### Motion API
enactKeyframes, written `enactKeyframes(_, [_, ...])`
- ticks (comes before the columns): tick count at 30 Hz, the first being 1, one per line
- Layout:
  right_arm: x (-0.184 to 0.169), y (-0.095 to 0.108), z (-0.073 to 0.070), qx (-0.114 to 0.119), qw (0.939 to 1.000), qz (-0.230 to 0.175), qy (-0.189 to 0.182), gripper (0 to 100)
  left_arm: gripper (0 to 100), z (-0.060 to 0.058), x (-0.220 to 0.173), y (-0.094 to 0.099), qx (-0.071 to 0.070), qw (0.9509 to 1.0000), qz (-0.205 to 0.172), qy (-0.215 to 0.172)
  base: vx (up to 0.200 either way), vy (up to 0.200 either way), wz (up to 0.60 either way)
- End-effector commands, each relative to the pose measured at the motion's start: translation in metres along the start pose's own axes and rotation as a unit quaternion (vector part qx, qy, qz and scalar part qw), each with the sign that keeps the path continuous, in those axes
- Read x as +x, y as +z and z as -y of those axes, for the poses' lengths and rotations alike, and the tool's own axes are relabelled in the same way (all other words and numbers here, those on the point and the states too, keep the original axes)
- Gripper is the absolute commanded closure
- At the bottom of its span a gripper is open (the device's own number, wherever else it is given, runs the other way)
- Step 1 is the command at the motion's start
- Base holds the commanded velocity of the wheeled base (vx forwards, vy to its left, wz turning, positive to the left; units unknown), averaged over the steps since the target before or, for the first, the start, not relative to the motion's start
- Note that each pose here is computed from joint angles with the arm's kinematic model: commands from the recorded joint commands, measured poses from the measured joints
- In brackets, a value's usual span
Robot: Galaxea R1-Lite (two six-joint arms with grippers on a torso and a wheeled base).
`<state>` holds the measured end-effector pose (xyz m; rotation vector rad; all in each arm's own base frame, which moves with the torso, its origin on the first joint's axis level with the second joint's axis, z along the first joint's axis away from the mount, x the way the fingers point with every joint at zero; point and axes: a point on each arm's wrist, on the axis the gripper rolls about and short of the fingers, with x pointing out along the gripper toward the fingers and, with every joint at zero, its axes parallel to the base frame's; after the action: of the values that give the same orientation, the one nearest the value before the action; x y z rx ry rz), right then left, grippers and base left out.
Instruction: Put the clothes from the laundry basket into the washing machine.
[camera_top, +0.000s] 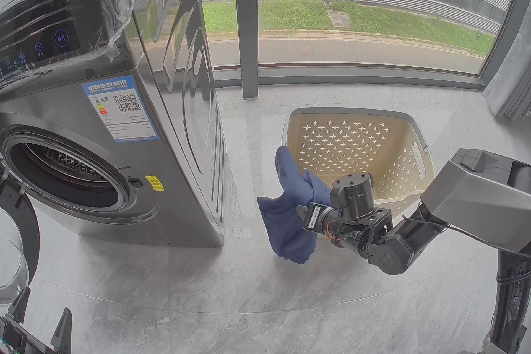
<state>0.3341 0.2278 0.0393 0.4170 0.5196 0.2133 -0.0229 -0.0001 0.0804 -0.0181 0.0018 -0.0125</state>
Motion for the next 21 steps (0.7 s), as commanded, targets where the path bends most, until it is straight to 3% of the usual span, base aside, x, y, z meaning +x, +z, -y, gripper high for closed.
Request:
enactKeyframes(1, [-0.001, -0.001, -0.002, 0.001, 1.0000, -0.001, 0.002, 100, 0, 0.000, 0.000, -0.004, 0.000, 1.0000, 0.000, 0.000, 0.000, 0.000, 0.00])
enactKeyframes(7, [-0.010, -0.004, -0.005, -0.001, 1.0000, -0.006, 0.004, 100, 0, 0.000, 0.000, -0.004, 0.000, 1.0000, 0.000, 0.000, 0.000, 0.000, 0.00])
enactKeyframes(11, [-0.035, 0.000, -0.013, -0.005, 0.9998, -0.006, 0.019, 100, 0, 0.000, 0.000, -0.004, 0.000, 1.0000, 0.000, -0.001, 0.000, 0.000, 0.00])
enactKeyframes(16, [-0.081, 0.010, -0.022, -0.010, 0.9988, 0.002, 0.047, 100, 0, 0.000, 0.000, -0.004, 0.000, 1.0000, 0.000, 0.000, 0.000, 0.000, 0.00])
enactKeyframes(21, [-0.151, 0.033, -0.023, -0.008, 0.9949, 0.038, 0.094, 100, 0, 0.000, 0.000, -0.005, 0.001, 1.0000, -0.001, -0.001, 0.000, 0.000, 0.00])
